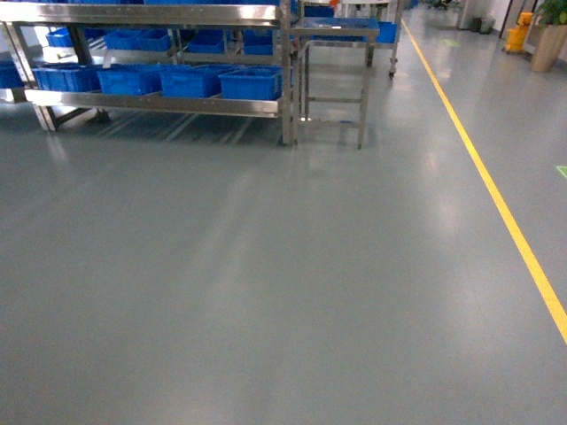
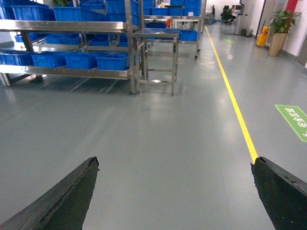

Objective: Pick blue part to blue bin on bottom shelf

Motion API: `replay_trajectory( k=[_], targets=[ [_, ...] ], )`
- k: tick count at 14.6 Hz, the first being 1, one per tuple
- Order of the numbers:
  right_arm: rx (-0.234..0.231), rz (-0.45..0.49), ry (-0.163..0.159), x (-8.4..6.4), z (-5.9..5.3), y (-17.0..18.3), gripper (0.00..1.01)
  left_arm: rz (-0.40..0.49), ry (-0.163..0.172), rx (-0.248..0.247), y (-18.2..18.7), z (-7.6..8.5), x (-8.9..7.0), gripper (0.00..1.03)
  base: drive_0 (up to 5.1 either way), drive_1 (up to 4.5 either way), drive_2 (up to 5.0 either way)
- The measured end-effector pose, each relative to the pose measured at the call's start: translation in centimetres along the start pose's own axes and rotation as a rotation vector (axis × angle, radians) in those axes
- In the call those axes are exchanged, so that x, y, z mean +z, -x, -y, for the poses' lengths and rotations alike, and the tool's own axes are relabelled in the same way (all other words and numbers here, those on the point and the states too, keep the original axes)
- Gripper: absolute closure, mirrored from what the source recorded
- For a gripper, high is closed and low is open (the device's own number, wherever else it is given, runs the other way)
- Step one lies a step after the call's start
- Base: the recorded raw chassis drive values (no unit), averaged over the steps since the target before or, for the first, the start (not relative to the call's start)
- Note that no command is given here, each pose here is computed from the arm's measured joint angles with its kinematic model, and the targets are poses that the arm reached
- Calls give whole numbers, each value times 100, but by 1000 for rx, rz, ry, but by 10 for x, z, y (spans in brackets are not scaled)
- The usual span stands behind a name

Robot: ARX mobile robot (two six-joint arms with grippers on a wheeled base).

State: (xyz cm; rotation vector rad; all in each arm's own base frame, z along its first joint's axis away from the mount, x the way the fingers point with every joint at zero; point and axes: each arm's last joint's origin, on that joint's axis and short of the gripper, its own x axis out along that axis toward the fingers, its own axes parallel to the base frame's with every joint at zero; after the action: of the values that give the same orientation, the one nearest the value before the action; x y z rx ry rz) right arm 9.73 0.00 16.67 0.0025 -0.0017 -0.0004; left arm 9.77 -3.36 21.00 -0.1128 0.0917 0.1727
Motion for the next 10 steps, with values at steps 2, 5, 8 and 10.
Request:
replay_trajectory(
  k=[2,5,8,10],
  targets=[
    [0,0,0,0,0,0,3,0,0,0,0,0,0,60,-152,-152,-152],
    [0,0,0,0,0,0,3,0,0,0,0,0,0,60,-128,8,-264],
    [0,2,0,0,0,0,3,1,1,0,0,0,0,60,12,414,-390],
    [0,0,0,0,0,0,3,1,0,0,0,0,0,60,5,407,-396]
  ],
)
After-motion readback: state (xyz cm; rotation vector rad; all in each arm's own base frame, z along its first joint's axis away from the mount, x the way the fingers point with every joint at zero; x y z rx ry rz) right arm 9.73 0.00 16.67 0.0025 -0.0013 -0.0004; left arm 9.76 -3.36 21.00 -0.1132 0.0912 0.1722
